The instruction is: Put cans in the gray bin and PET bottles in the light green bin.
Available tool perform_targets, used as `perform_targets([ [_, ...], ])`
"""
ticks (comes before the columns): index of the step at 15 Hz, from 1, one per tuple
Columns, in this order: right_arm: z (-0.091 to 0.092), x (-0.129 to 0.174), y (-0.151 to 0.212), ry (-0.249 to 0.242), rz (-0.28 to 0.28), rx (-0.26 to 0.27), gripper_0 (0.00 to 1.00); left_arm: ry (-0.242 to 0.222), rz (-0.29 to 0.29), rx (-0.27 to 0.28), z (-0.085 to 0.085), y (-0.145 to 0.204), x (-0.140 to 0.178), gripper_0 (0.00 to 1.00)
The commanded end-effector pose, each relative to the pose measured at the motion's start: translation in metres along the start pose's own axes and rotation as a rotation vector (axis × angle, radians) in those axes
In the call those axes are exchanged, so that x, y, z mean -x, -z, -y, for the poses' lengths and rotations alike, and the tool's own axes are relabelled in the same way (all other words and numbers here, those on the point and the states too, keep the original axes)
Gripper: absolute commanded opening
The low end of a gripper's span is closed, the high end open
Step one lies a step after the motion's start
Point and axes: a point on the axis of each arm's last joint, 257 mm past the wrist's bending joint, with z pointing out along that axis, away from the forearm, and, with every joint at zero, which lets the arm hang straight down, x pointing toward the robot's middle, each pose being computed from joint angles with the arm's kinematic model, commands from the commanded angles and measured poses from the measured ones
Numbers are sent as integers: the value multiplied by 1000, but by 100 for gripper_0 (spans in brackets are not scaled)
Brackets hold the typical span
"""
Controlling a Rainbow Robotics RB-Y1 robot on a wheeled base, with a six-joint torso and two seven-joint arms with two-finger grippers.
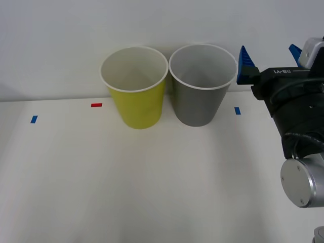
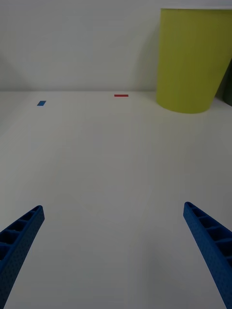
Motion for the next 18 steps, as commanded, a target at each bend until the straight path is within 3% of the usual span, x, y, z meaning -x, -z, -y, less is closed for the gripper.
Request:
perform_targets([
  [1, 12, -15, 23, 26, 23, -16, 100, 0, 0, 0, 0, 0, 0, 100],
  [6, 34, -41, 74, 99, 39, -32, 100, 0, 0, 0, 0, 0, 0, 100],
  [11, 55, -65, 129, 167, 7, -47, 100, 0, 0, 0, 0, 0, 0, 100],
  [18, 84, -105, 204, 194, -26, -92, 100, 0, 0, 0, 0, 0, 0, 100],
])
